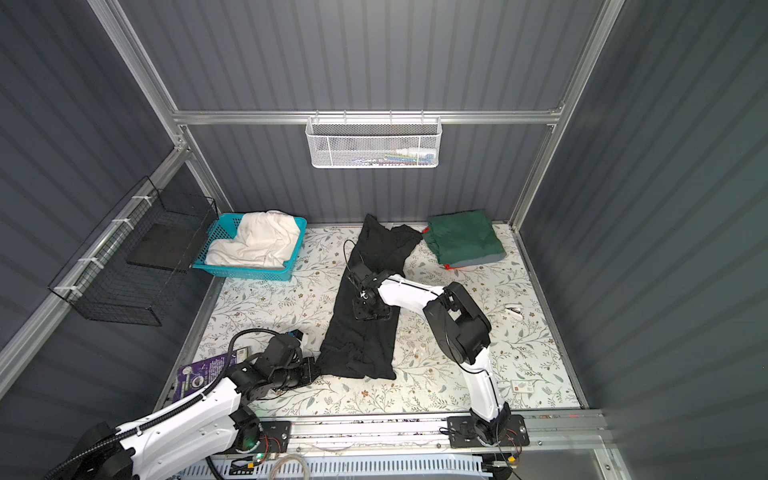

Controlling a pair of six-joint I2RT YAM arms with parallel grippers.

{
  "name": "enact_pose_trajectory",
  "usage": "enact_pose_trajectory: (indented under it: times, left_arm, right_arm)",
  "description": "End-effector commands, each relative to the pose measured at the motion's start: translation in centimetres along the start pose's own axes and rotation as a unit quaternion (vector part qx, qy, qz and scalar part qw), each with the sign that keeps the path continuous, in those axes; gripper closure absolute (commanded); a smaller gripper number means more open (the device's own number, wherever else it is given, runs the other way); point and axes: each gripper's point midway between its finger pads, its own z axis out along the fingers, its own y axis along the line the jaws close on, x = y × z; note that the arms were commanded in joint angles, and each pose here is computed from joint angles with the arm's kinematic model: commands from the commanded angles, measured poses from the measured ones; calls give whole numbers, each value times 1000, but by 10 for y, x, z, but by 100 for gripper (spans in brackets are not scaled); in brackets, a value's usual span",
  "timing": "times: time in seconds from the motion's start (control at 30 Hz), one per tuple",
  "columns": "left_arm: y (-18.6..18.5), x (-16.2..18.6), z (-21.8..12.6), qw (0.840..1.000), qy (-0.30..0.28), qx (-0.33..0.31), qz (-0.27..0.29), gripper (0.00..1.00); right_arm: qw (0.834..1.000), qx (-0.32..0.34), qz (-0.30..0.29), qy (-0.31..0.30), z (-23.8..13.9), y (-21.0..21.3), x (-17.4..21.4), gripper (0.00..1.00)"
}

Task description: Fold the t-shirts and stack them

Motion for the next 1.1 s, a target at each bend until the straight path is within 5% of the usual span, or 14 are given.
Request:
enact_pose_trajectory:
  times: [0.0,0.17,0.37,0.7,1.07]
  left_arm:
    - [9,5,-5,999,10,-28,-17,77]
    - [-1,-11,-19,999,-3,-49,-18,42]
    - [-8,-24,-19,998,-3,-66,-14,20]
    - [-31,-51,-14,998,-27,-49,14,8]
    - [-22,-39,14,999,17,-34,25,16]
  right_arm:
    - [1000,-20,-13,-1,-12,11,0,55]
    - [998,-47,-11,-28,-41,17,3,49]
    - [996,-42,35,-72,-82,-2,22,29]
    - [990,-63,125,-24,-73,-35,101,27]
    - [982,-110,148,37,-56,-36,161,38]
